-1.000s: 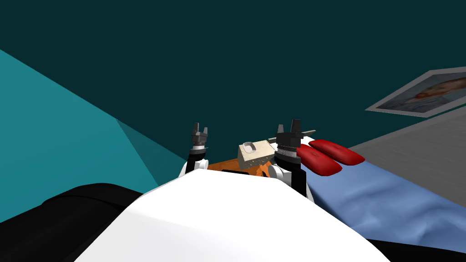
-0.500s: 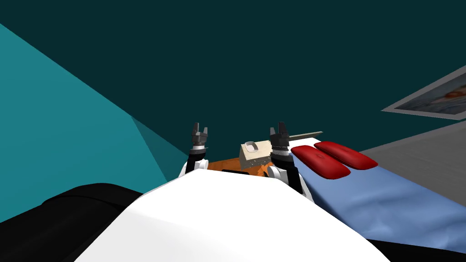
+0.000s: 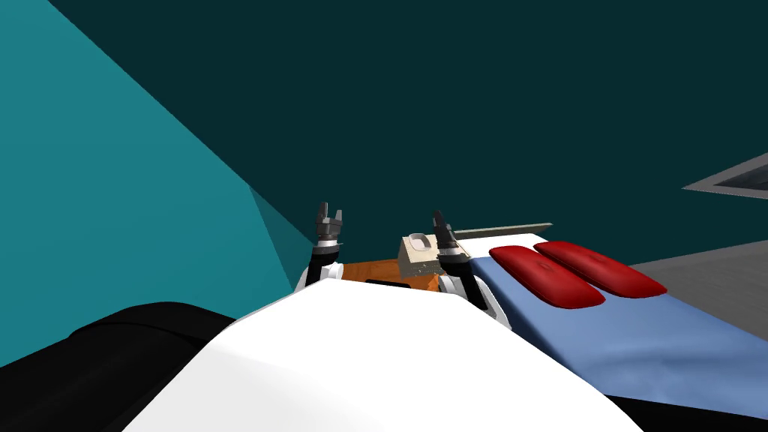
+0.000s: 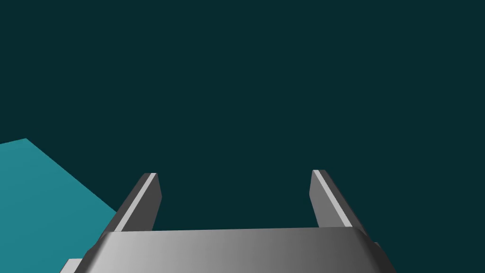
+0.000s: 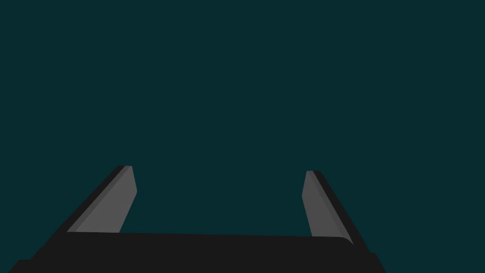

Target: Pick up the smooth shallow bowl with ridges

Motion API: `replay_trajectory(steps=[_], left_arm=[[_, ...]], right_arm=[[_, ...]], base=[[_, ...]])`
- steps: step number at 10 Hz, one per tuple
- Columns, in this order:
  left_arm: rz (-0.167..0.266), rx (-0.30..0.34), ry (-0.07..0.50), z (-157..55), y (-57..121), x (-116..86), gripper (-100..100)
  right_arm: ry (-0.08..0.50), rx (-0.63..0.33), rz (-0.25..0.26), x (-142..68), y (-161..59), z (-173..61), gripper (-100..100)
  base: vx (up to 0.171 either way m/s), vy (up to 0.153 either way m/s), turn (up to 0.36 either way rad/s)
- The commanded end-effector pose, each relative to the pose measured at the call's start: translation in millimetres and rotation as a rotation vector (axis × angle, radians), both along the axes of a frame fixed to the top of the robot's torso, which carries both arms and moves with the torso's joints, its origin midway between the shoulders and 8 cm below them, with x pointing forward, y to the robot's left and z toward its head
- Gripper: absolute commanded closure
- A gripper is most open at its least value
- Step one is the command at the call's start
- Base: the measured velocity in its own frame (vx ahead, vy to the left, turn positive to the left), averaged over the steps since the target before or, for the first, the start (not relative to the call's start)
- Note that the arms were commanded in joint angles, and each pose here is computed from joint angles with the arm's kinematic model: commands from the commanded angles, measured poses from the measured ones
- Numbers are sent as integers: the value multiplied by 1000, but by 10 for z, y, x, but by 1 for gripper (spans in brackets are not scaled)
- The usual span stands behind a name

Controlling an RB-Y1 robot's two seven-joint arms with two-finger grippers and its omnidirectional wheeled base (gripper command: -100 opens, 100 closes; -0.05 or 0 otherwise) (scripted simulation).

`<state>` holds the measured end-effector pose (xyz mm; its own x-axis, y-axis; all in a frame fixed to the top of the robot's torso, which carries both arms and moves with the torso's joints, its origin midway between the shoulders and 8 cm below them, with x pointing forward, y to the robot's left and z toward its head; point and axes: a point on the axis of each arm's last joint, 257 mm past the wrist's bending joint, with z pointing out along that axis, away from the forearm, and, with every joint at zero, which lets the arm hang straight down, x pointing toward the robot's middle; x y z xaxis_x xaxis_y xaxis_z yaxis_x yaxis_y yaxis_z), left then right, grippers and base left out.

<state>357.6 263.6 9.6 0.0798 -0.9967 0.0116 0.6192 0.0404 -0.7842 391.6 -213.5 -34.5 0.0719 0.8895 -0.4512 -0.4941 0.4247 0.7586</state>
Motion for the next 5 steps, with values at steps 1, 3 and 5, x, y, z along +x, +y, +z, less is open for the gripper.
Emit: replay_trajectory(steps=[1, 3, 5], left_arm=[[0, 0, 0, 0, 0, 0, 0], [0, 0, 0, 0, 0, 0, 0], [0, 0, 0, 0, 0, 0, 0]], right_arm=[[62, -110, -9, 84, 80, -312, -100], [98, -183, -14, 136, 123, -509, -100], [136, -260, -20, 185, 153, -731, -100]], base=[[-59, 31, 153], [-36, 24, 91], [-24, 17, 98]])
